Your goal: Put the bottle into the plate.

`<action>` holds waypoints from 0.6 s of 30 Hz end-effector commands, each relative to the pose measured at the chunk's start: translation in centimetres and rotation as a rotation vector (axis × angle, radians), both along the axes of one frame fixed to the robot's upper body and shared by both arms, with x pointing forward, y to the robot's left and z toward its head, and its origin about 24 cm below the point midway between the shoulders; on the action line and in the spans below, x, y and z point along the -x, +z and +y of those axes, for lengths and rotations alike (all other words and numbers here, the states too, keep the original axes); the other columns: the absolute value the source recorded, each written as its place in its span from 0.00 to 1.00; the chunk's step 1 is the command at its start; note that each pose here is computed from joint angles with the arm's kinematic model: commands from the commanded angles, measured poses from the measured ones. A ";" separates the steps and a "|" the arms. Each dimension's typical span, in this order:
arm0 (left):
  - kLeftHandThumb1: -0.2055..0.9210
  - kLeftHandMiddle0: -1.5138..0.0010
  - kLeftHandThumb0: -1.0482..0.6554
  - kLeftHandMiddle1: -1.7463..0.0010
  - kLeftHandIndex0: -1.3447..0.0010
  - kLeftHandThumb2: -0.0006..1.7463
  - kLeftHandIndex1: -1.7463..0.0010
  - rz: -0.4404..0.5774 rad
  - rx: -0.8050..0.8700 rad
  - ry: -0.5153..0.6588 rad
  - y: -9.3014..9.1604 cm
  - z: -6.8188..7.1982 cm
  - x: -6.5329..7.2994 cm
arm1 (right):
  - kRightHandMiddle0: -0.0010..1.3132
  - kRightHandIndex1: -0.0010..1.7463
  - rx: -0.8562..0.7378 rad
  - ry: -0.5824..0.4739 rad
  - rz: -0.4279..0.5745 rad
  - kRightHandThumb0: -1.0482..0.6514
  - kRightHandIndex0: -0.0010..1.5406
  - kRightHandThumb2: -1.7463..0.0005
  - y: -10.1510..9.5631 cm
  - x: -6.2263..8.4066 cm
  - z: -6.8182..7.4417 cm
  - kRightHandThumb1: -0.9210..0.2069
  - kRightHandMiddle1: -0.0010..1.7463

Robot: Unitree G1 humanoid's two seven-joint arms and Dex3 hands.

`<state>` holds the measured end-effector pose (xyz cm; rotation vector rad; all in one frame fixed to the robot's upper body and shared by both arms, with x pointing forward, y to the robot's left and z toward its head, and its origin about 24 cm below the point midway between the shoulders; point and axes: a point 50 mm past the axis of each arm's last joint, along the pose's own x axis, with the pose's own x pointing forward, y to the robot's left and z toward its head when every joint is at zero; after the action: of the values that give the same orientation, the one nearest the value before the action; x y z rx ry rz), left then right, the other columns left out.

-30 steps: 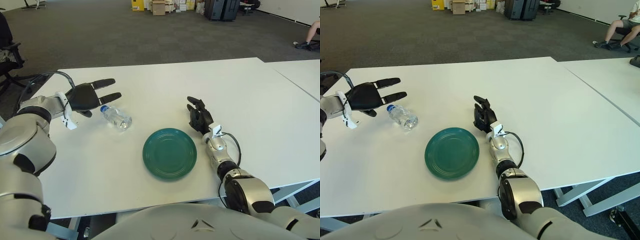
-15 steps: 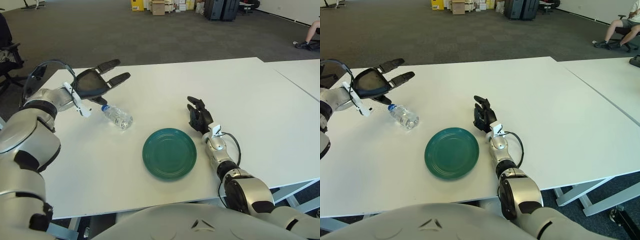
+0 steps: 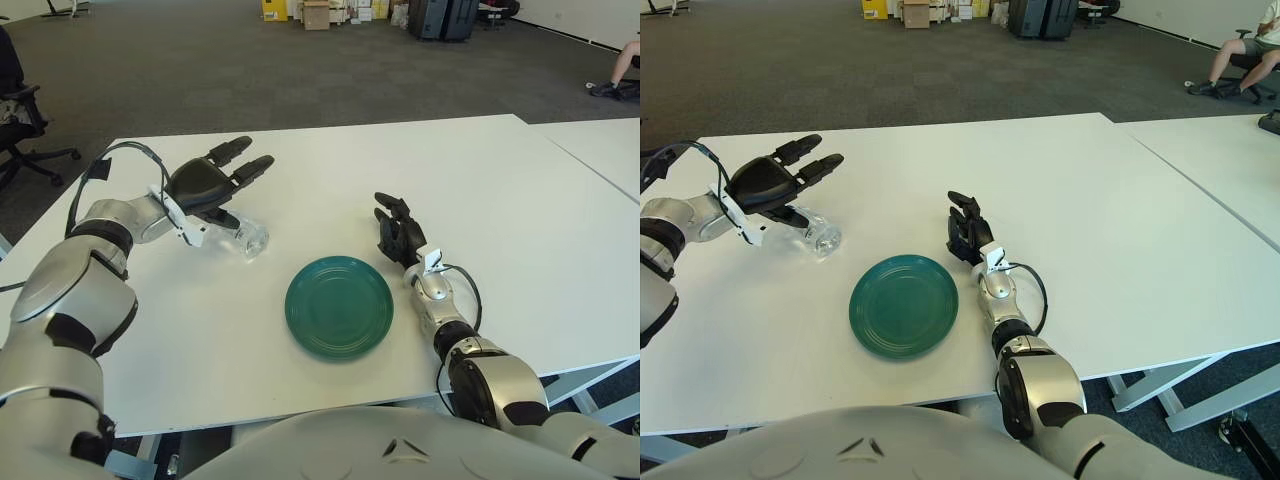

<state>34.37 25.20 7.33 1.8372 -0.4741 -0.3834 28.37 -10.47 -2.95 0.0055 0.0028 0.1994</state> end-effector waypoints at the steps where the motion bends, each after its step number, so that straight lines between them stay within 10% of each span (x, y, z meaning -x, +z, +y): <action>1: 1.00 0.95 0.02 1.00 1.00 0.05 0.89 0.032 0.030 0.023 0.1 -0.1 -0.2 | 0.00 0.00 0.007 -0.015 0.092 0.20 0.16 0.51 -1.9 1.5 -0.6 0.00 0.37; 18: 0.96 0.94 0.01 1.00 1.00 0.03 0.89 0.330 -0.108 0.037 -0.6 0.3 0.2 | 0.00 0.00 0.021 -0.021 0.095 0.18 0.15 0.53 -2.0 1.6 -1.1 0.00 0.37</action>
<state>34.09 25.26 6.36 1.8073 -0.2121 -0.6470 28.34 -10.55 -2.91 0.0025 -0.0036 0.2006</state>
